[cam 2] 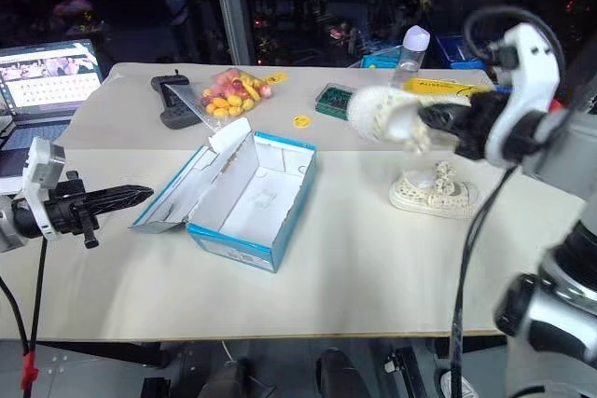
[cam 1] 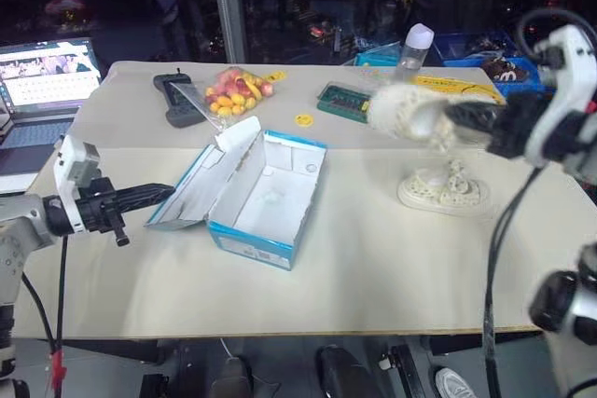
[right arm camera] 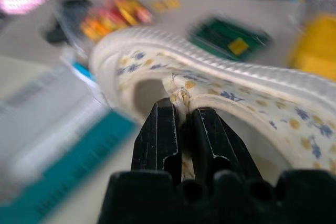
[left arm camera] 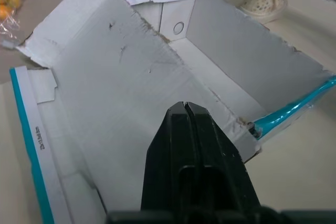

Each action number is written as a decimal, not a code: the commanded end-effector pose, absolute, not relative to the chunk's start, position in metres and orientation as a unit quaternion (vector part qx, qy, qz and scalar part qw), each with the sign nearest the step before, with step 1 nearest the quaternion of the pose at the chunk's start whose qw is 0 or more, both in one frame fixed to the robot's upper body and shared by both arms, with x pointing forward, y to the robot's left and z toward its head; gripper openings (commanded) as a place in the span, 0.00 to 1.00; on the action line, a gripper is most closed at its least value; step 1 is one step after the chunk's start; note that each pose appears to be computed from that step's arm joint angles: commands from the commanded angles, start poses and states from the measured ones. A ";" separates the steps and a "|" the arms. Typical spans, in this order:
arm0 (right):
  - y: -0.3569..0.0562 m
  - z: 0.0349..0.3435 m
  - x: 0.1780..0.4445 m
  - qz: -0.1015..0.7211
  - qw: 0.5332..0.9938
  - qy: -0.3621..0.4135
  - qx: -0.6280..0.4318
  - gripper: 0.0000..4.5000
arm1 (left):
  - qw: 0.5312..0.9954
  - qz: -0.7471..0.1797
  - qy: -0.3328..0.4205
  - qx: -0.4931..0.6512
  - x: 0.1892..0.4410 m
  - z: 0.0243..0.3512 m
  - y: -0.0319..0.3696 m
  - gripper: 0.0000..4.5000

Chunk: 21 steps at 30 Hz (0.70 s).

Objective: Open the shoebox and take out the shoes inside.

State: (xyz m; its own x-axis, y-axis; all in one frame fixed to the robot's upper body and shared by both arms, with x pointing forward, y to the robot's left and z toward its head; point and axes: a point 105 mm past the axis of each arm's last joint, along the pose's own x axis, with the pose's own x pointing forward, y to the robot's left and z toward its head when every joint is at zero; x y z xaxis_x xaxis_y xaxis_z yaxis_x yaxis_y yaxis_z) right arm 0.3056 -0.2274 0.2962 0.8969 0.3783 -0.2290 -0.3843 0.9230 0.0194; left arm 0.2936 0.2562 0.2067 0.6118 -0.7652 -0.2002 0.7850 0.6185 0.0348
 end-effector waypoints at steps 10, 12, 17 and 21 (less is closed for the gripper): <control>-0.261 0.229 0.265 0.163 0.951 0.263 -0.021 0.00 | 0.883 -0.459 0.070 0.069 0.303 0.209 0.244 0.00; -0.260 0.213 0.269 0.152 0.947 0.282 -0.020 0.00 | 0.882 -0.460 0.071 0.069 0.304 0.209 0.244 0.00; -0.266 0.182 0.287 0.106 0.944 0.311 -0.012 0.00 | 0.881 -0.463 0.069 0.068 0.304 0.209 0.241 0.00; -0.272 0.169 0.298 0.080 0.942 0.324 -0.020 0.00 | 0.882 -0.462 0.068 0.070 0.303 0.211 0.241 0.00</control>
